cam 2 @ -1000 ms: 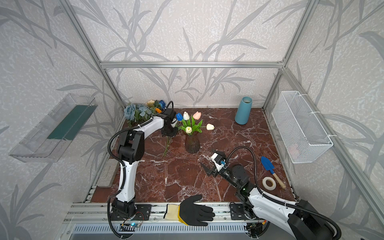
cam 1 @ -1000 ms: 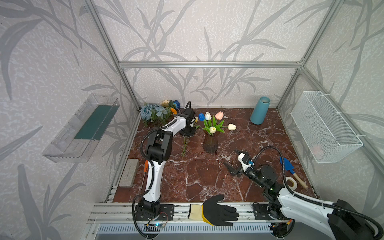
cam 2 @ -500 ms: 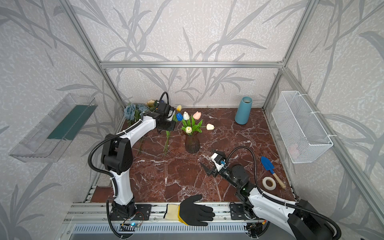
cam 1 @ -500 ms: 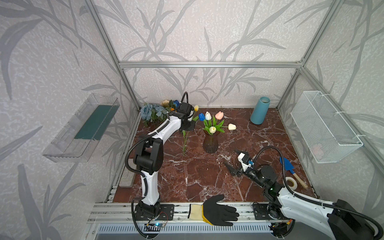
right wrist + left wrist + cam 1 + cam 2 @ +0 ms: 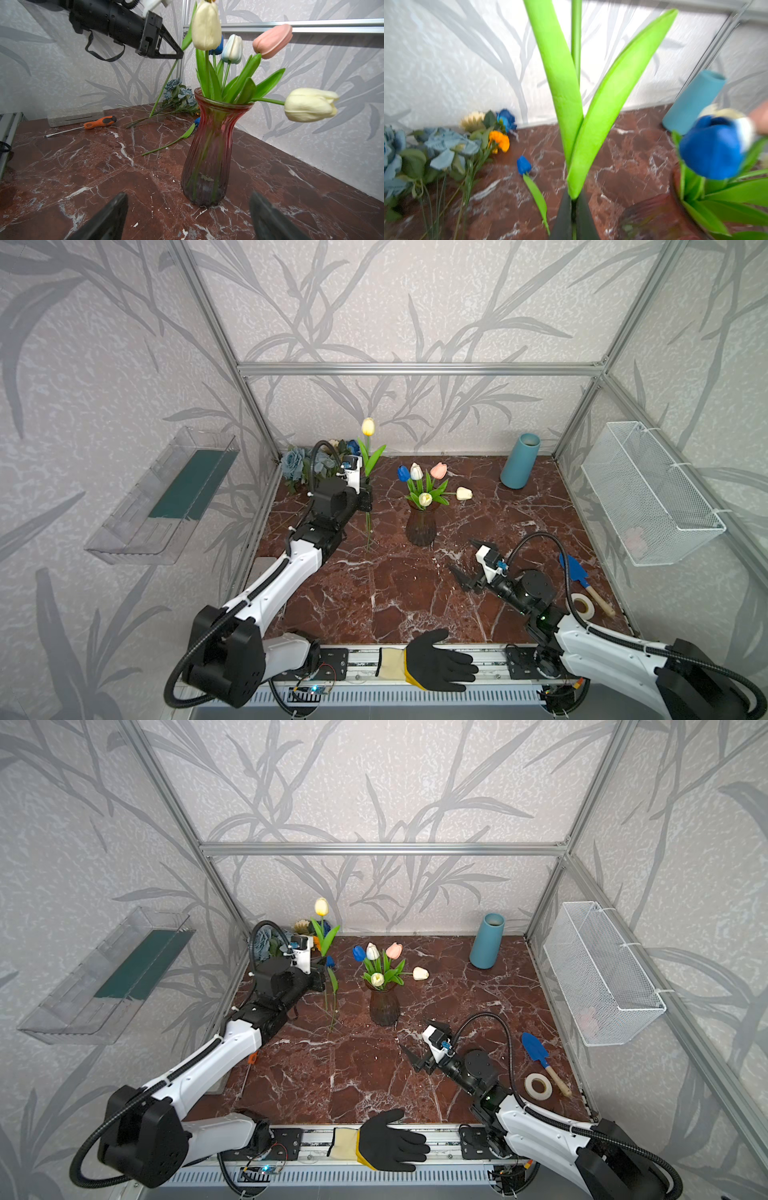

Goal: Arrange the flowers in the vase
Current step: 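Lift the yellow tulip with the left gripper over the pink vase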

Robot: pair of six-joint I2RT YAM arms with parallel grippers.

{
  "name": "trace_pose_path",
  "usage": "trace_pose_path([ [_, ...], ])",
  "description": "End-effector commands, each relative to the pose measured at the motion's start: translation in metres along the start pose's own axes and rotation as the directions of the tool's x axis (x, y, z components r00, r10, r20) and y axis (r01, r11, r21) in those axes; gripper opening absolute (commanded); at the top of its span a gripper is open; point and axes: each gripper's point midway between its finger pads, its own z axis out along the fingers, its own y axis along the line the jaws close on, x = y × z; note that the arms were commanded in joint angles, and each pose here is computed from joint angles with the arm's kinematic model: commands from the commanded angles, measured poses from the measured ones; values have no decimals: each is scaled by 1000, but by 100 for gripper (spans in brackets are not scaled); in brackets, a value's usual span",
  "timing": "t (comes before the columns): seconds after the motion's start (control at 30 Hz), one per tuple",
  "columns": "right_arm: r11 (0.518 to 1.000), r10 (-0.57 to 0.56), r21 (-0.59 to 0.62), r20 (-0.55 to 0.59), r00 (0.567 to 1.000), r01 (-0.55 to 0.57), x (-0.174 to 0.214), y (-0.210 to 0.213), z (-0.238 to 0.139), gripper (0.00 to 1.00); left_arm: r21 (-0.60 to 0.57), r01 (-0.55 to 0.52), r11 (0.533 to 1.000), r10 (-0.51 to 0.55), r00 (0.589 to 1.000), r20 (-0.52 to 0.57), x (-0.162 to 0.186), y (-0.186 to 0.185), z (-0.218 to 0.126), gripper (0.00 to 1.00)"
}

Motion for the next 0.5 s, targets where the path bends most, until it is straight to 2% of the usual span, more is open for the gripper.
trace_pose_path([
  [0.0,1000,1,-5,32,999,-1,-9,1,0,92,120,-42,992,3,951,309,-64,-25,-34,0],
  [0.13,1000,5,-10,34,999,-5,-10,2,0,92,300,-114,947,-23,908,418,-86,-61,-65,0],
  [0.2,1000,6,-15,35,999,-6,-10,3,0,92,354,-142,925,-43,883,467,-97,-73,-78,0],
  [0.37,1000,8,-18,31,999,-7,-9,3,2,92,392,-171,904,-84,828,555,-117,-85,-91,0],
  [0.47,1000,9,-21,31,999,-8,-8,4,3,92,414,-163,896,-118,809,575,-122,-88,-87,0],
])
